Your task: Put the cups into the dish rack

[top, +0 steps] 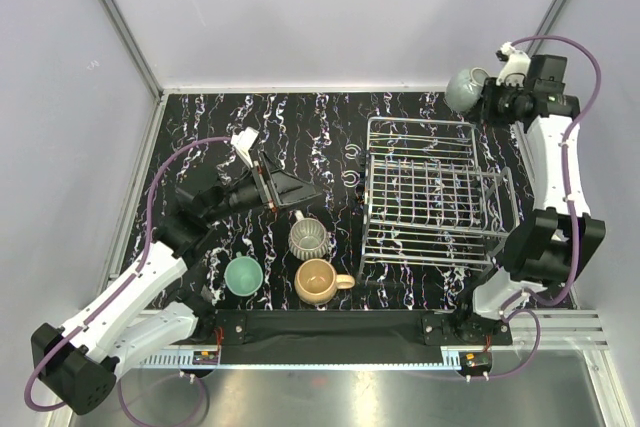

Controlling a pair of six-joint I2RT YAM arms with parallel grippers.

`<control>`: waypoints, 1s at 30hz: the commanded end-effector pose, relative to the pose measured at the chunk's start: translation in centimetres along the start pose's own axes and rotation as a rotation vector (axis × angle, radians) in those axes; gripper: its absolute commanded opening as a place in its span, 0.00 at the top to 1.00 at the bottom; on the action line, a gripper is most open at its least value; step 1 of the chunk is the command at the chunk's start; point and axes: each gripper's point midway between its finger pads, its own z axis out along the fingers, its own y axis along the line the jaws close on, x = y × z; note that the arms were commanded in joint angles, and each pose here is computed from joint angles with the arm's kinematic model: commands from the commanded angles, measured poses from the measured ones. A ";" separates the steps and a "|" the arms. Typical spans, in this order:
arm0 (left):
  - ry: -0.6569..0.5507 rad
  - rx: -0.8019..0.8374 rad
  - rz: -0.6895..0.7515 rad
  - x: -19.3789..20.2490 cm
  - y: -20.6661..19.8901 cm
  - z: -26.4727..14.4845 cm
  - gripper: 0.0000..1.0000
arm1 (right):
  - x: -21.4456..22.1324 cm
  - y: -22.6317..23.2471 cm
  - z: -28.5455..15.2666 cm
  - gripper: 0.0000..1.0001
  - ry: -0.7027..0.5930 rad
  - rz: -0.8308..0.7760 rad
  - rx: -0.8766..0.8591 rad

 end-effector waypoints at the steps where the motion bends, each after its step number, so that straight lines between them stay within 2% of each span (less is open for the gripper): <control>1: 0.011 0.051 0.063 0.1 -1.4 -0.4 0.10 | -4.2 2.2 -1.5 1.00 -0.115 -0.222 -0.062; 7: 0.009 0.057 0.052 0.2 -1.2 -0.4 0.10 | -3.2 2.5 1.2 1.00 -0.032 -0.248 -0.076; 11: 0.006 0.060 0.058 0.2 -1.2 -0.5 0.10 | -1.6 2.6 5.0 1.00 0.072 -0.254 -0.053; 16: 0.003 0.056 0.054 0.3 -1.0 -0.6 0.10 | -0.9 3.2 8.1 1.00 0.119 -0.253 -0.045; 27: 0.004 0.049 0.052 0.3 -0.5 -0.6 0.10 | 3.5 1.2 13.0 1.00 0.293 -0.269 0.028; 30: 0.005 0.041 0.050 0.2 -0.3 -0.7 0.10 | 4.7 1.9 14.1 1.00 0.332 -0.299 0.045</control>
